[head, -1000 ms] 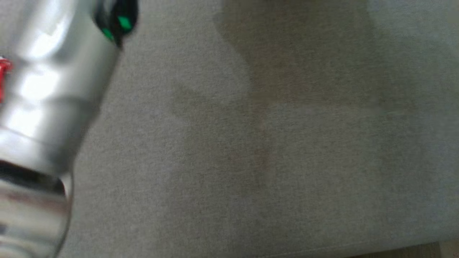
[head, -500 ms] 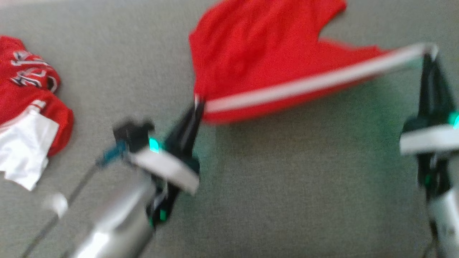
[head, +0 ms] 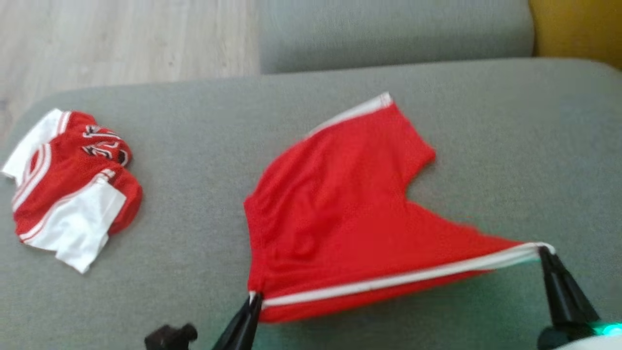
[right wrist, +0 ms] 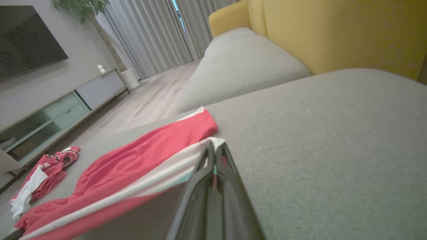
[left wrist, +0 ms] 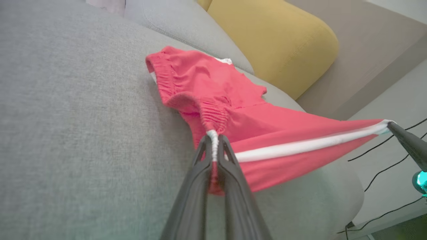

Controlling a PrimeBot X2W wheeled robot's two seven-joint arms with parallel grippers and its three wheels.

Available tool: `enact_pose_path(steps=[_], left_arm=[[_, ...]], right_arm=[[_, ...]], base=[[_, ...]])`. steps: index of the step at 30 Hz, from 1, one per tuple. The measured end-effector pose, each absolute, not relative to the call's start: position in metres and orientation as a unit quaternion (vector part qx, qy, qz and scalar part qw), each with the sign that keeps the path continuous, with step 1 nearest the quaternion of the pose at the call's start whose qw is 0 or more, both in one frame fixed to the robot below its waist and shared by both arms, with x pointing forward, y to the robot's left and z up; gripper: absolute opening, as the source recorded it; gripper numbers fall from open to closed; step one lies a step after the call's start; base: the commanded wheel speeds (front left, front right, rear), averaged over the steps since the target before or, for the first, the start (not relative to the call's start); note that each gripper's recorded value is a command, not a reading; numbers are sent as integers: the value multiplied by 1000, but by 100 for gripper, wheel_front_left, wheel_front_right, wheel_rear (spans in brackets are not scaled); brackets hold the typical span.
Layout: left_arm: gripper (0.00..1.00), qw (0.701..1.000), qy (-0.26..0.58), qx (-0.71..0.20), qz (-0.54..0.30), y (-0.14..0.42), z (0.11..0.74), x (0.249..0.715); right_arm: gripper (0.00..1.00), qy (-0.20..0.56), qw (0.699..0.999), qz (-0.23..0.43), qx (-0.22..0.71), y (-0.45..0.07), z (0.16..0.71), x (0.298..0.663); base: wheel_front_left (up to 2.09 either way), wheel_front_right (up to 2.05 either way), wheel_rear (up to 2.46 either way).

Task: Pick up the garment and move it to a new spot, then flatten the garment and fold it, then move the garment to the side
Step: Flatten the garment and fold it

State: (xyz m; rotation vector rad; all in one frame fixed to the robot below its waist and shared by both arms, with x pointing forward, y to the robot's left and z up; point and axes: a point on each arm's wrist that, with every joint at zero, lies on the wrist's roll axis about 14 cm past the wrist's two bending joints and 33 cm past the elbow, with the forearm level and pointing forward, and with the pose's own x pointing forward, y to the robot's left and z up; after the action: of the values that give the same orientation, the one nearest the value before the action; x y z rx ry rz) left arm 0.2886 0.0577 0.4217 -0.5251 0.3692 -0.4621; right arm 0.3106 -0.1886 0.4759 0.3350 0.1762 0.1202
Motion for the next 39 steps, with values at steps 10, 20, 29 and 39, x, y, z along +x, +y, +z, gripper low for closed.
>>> enact_pose_path(steps=[10,20,29,39], left_arm=[[0,905,148,-344,-201,56,461,300],[0,903,123,-382,-153,63,473,397],[1,905,148,-388,-92,88,440,442],[100,913,156,-373,-57,109,422,465]], right_arm=[[0,66,984,80,147,-182,505,345],[0,87,979,130,129,-150,493,453],[0,144,968,171,112,-111,459,527],[100,149,964,193,106,-82,443,562]], base=[[0,0,0],[0,0,0],[0,0,0],[0,0,0]])
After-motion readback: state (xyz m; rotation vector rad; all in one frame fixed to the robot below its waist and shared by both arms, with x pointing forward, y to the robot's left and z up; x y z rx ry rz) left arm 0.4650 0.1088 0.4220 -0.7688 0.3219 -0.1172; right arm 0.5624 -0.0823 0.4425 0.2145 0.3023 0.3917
